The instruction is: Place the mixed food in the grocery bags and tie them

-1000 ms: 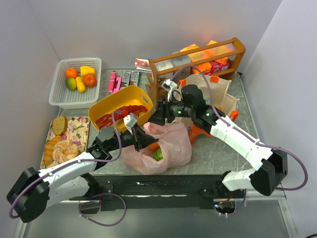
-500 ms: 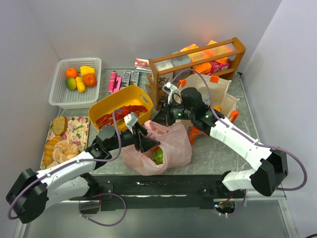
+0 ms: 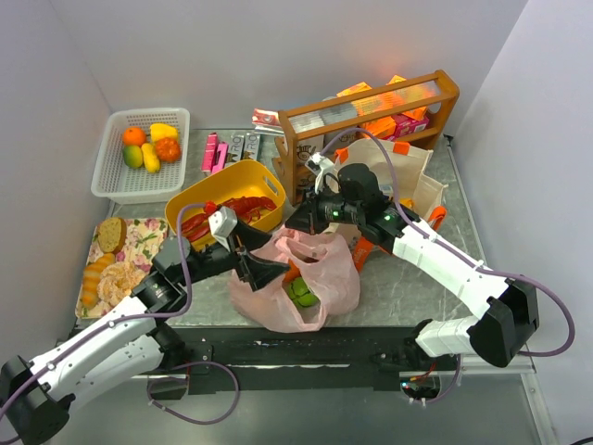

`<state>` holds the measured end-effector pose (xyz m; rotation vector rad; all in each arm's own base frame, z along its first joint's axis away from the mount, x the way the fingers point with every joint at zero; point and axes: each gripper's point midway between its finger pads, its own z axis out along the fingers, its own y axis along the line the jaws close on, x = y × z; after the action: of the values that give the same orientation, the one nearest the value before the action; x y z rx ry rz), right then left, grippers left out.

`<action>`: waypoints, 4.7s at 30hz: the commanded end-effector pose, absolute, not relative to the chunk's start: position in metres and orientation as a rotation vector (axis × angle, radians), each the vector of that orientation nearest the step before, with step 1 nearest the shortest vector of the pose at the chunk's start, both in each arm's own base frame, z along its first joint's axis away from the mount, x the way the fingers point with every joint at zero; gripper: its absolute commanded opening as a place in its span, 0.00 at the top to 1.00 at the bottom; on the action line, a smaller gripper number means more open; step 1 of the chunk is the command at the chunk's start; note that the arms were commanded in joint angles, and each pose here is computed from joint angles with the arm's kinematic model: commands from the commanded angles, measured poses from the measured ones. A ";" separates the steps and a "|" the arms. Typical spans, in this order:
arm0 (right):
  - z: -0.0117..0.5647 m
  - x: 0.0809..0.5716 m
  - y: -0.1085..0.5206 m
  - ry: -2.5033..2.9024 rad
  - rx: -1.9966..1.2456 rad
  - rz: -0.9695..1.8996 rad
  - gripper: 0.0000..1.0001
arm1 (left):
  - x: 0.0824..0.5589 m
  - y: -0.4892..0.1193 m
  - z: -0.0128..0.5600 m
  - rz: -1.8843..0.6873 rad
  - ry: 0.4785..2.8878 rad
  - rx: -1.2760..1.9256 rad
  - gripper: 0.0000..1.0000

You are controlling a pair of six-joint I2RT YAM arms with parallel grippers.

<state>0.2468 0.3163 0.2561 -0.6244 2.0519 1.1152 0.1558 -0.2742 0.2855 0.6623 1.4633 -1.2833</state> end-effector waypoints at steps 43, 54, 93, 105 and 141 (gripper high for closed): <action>0.274 0.250 0.312 1.996 -0.612 1.075 1.00 | 0.145 -0.258 0.295 -1.250 1.631 0.533 0.00; 0.276 0.251 0.312 1.992 -0.608 1.074 1.00 | 0.125 -0.253 0.281 -1.324 1.744 0.523 0.15; 0.305 0.245 0.293 1.923 -0.575 1.010 1.00 | 0.133 -0.261 0.287 -1.311 1.791 0.522 0.99; 0.333 0.204 0.280 1.815 -0.573 1.043 1.00 | 0.170 -0.257 0.335 -1.161 1.637 0.446 0.99; 0.185 0.171 0.296 2.150 -0.735 0.580 1.00 | 0.217 -0.265 0.306 -0.980 1.702 0.374 0.99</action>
<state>0.1628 0.3185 0.2023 -0.7988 2.1034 0.7240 0.2129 -0.2691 0.2754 0.3874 1.8106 -0.9873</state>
